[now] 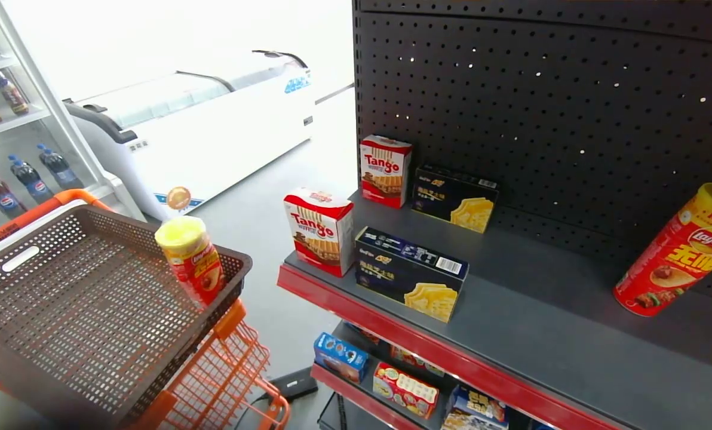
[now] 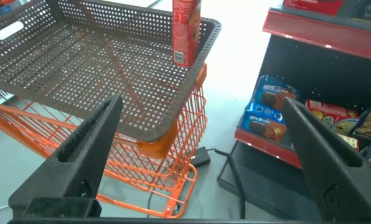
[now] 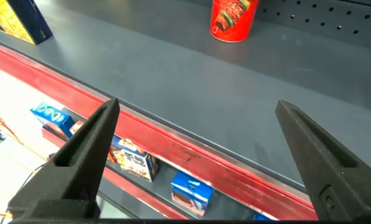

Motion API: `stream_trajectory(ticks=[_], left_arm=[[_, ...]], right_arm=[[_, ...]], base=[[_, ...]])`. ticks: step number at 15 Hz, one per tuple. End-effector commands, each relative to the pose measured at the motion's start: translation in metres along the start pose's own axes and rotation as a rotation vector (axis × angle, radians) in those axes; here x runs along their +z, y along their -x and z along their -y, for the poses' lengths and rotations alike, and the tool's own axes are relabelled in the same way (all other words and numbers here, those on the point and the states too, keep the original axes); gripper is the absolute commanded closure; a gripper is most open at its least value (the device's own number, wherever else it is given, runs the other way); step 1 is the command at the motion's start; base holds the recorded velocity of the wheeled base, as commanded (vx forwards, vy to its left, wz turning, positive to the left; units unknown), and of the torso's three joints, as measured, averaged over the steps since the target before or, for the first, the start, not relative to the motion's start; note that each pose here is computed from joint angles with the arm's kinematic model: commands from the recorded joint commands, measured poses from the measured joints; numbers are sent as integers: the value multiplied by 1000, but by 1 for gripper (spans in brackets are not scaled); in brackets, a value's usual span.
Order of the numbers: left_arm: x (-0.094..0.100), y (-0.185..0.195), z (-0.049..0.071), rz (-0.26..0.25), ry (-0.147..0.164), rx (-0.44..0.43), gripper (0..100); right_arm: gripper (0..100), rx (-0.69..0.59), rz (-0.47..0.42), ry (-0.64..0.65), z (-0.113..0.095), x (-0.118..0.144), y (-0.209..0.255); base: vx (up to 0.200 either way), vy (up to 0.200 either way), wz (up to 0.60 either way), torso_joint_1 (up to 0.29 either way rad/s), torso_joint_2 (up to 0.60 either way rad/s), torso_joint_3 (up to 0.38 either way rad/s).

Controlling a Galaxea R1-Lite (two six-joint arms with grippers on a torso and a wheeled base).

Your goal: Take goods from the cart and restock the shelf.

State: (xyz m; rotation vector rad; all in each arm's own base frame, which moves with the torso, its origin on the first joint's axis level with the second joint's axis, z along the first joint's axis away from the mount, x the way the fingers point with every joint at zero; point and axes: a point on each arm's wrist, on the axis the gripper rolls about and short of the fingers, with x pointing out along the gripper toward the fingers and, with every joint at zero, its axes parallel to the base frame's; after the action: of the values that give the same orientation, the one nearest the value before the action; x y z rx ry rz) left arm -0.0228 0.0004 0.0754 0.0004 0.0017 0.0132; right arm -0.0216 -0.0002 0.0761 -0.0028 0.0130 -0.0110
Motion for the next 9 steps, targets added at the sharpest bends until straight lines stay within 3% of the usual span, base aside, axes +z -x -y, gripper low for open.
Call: stream_trajectory(ticks=[1,8,9], left_arm=[[0,0,0,0,2,1,0],[4,1,0,14,-6,-2,0],[21,5,0,46,-39,-12,0]], right_arm=[[0,0,1,0,0,0,0],[0,0,1,0,0,0,0],[0,0,1,0,0,0,0]], base=[[0,0,0,0,0,0],[0,0,0,0,0,0],[0,0,0,0,0,0]])
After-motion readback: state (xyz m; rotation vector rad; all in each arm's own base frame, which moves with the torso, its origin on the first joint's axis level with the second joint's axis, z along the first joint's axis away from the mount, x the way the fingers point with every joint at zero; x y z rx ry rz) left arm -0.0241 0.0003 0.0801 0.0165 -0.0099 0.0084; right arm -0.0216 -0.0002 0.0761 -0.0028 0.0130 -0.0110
